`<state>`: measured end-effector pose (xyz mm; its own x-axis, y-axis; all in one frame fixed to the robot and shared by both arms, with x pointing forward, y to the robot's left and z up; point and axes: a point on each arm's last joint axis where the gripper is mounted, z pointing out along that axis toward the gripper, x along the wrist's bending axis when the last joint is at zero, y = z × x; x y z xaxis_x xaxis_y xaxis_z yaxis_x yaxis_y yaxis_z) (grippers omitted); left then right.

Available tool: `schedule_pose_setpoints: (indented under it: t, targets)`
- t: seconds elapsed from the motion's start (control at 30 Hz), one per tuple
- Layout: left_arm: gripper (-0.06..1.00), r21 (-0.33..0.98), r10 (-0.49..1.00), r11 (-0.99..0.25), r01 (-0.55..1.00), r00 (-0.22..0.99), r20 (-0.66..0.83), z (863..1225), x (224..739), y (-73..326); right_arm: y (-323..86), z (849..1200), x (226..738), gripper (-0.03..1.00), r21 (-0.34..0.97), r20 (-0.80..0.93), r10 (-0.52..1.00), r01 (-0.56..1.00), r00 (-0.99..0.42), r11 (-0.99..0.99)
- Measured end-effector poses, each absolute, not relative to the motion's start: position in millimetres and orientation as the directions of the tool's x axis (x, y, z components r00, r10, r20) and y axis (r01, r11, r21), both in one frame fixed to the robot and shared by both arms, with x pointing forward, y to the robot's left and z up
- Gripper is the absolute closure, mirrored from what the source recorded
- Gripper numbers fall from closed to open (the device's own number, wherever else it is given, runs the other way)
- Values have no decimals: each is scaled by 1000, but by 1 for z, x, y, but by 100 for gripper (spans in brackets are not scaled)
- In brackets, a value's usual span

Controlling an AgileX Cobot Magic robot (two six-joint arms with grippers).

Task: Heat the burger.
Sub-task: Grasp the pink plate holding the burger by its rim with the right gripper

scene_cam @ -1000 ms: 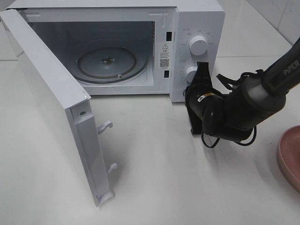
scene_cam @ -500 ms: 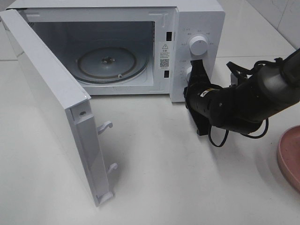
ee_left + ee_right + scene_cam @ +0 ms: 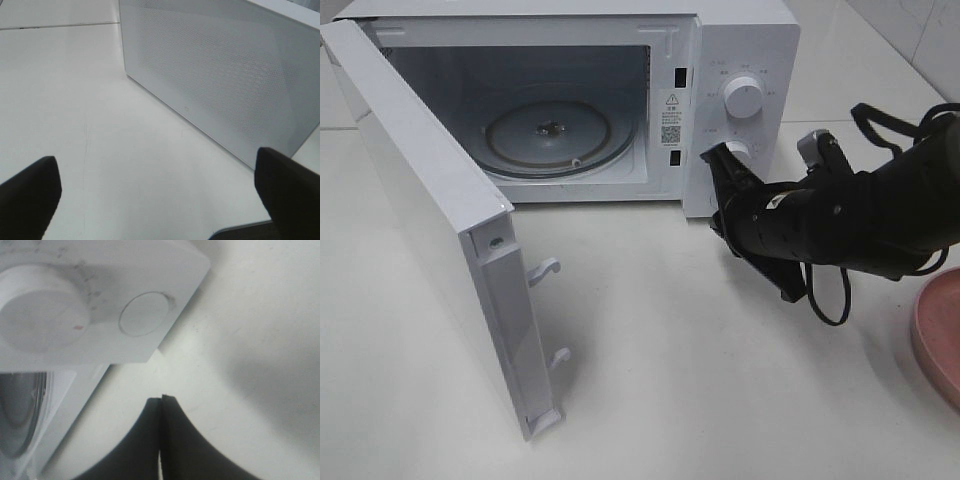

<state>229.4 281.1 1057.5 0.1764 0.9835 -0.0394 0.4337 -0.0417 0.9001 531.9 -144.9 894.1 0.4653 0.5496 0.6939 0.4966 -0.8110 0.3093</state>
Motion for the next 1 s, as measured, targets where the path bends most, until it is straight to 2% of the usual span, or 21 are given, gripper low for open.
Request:
schedule_pose_setpoints:
  t: [0.17,0.27,0.4,0.47,0.5,0.53,0.6,0.67,0.77,1.0]
  targets:
    - [-3,900,984,-42,434,176,-39,1058,229,281,-142,908,524,96,395,627,699,633,344,-666]
    - [-3,900,984,-42,434,176,-39,1058,229,281,-140,918,515,96,443,540,812,746,221,-497]
    - [-3,900,984,-42,434,176,-39,1058,229,281,-140,924,506,96,460,464,878,816,116,-351]
    - [-3,900,984,-42,434,176,-39,1058,229,281,-141,929,497,96,462,386,923,865,0,-194]
    - [-3,900,984,-42,434,176,-39,1058,229,281,-141,929,497,96,462,386,923,865,0,-194]
    - [-3,900,984,-42,434,176,-39,1058,229,281,-143,933,490,95,455,330,940,887,-84,-80]
    - [-3,900,984,-42,434,176,-39,1058,229,281,-144,935,487,95,452,301,945,892,-131,-20]
    - [-3,900,984,-42,434,176,-39,1058,229,281,-148,942,477,94,429,231,944,895,-235,118]
    - [-3,900,984,-42,434,176,-39,1058,229,281,-152,945,471,94,397,195,941,900,-276,182]
    - [-3,900,984,-42,434,176,-39,1058,229,281,-170,954,449,92,224,53,917,900,-394,374]
